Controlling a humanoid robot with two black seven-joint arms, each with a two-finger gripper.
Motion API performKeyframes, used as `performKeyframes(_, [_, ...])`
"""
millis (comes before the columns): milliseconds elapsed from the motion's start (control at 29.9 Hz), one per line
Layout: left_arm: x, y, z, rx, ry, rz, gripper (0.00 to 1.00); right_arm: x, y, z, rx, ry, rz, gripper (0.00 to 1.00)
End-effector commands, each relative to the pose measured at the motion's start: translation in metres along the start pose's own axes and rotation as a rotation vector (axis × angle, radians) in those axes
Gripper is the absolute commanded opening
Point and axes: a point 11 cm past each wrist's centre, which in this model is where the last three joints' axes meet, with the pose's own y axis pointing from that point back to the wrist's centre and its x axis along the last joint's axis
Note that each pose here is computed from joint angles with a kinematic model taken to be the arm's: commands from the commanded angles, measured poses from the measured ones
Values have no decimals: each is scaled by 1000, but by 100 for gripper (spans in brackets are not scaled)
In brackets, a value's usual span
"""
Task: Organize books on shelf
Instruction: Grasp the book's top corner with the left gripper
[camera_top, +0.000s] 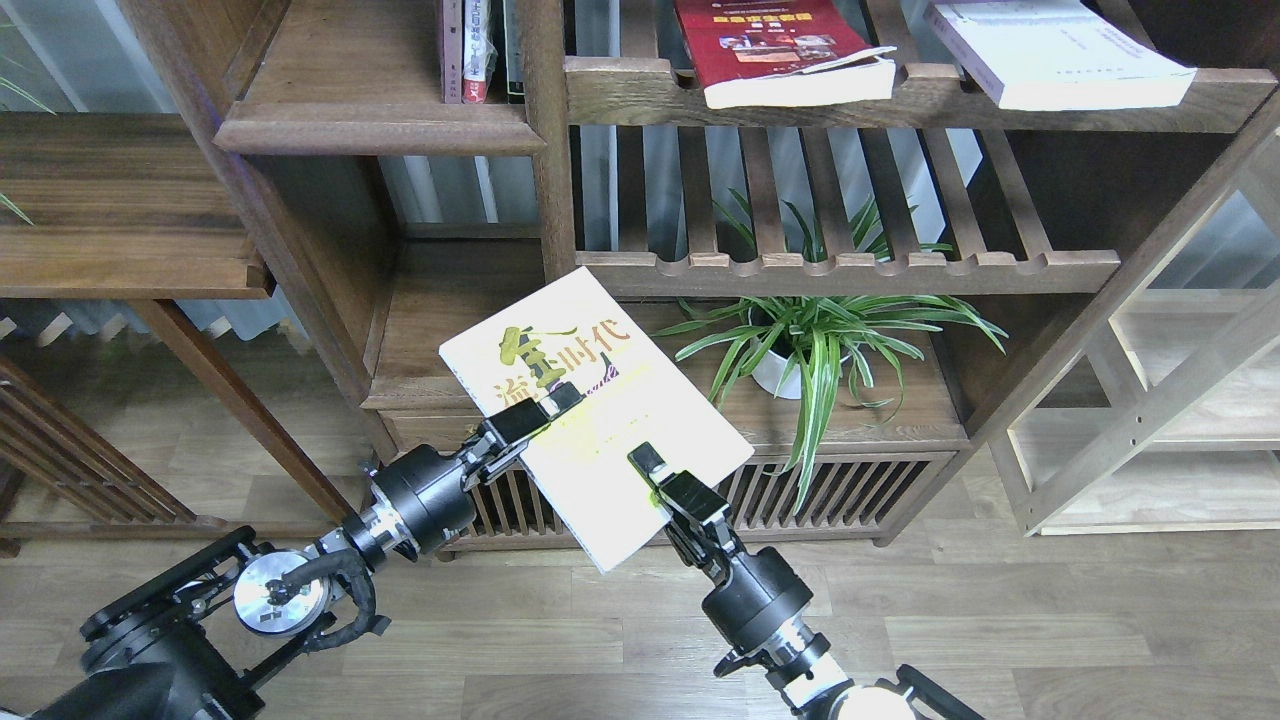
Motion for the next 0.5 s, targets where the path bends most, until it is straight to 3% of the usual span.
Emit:
performKeyframes(0, [3,0,0,-2,4,9,5,0,0,0,2,0,-1,10])
performKeyframes(134, [7,2,2,-7,3,23,4,0,0,0,2,1,0,11])
performKeyframes(200, [8,3,2,-10,4,24,3,0,0,-1,5,1,0,16])
performKeyframes(267, [8,3,3,-11,4,24,3,0,0,-3,9,3,0,40])
performKeyframes(301, [8,3,3,-11,4,24,3,0,-1,-3,12,3,-2,62])
performKeyframes(468, [10,4,3,-14,5,31,3,0,-1,-4,16,4,-2,70])
